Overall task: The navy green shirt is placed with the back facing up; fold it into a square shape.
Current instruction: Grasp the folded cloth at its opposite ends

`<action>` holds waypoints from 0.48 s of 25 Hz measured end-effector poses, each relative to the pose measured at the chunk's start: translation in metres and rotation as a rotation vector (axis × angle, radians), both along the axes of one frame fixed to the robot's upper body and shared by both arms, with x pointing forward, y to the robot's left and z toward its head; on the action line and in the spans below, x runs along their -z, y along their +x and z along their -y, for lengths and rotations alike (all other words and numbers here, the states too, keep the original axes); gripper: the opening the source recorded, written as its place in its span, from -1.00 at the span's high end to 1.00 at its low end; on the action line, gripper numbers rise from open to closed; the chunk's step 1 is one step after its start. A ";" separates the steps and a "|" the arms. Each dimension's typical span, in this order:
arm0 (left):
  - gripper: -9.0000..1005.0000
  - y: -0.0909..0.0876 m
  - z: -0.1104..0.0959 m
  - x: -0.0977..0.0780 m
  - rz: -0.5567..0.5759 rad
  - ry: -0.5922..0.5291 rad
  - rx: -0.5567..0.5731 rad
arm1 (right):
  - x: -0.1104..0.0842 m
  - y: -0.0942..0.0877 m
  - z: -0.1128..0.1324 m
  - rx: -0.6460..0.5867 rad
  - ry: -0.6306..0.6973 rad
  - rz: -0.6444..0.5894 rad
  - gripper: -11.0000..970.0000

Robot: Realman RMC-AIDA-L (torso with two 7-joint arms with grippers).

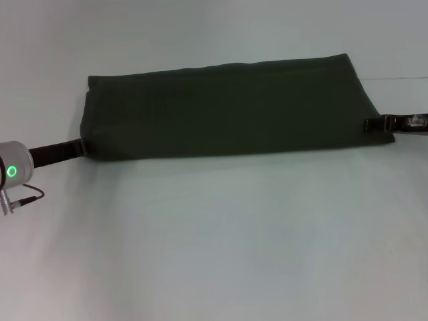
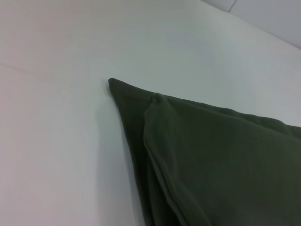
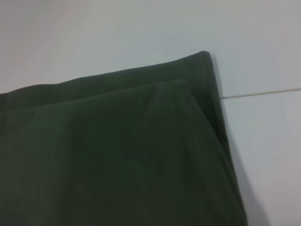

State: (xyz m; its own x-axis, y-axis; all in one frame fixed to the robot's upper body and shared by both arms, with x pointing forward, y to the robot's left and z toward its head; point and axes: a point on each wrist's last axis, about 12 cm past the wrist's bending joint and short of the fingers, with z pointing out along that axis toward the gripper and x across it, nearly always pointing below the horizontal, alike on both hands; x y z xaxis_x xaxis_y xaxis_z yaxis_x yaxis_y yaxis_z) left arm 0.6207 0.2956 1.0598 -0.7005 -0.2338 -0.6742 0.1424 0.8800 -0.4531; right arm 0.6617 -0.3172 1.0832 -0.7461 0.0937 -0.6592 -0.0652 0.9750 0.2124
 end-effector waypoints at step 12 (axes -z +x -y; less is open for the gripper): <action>0.95 0.000 -0.001 -0.001 0.002 -0.001 -0.003 | 0.010 -0.003 -0.010 -0.001 -0.019 0.007 -0.47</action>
State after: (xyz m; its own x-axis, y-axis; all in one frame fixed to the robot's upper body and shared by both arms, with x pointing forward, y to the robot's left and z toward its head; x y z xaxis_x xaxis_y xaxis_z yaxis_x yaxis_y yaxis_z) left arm 0.6210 0.2965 1.0604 -0.6986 -0.2364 -0.6754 0.1409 0.8799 -0.4537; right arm 0.6585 -0.3074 1.0733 -0.7413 0.0798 -0.6665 -0.0682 0.9788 0.1930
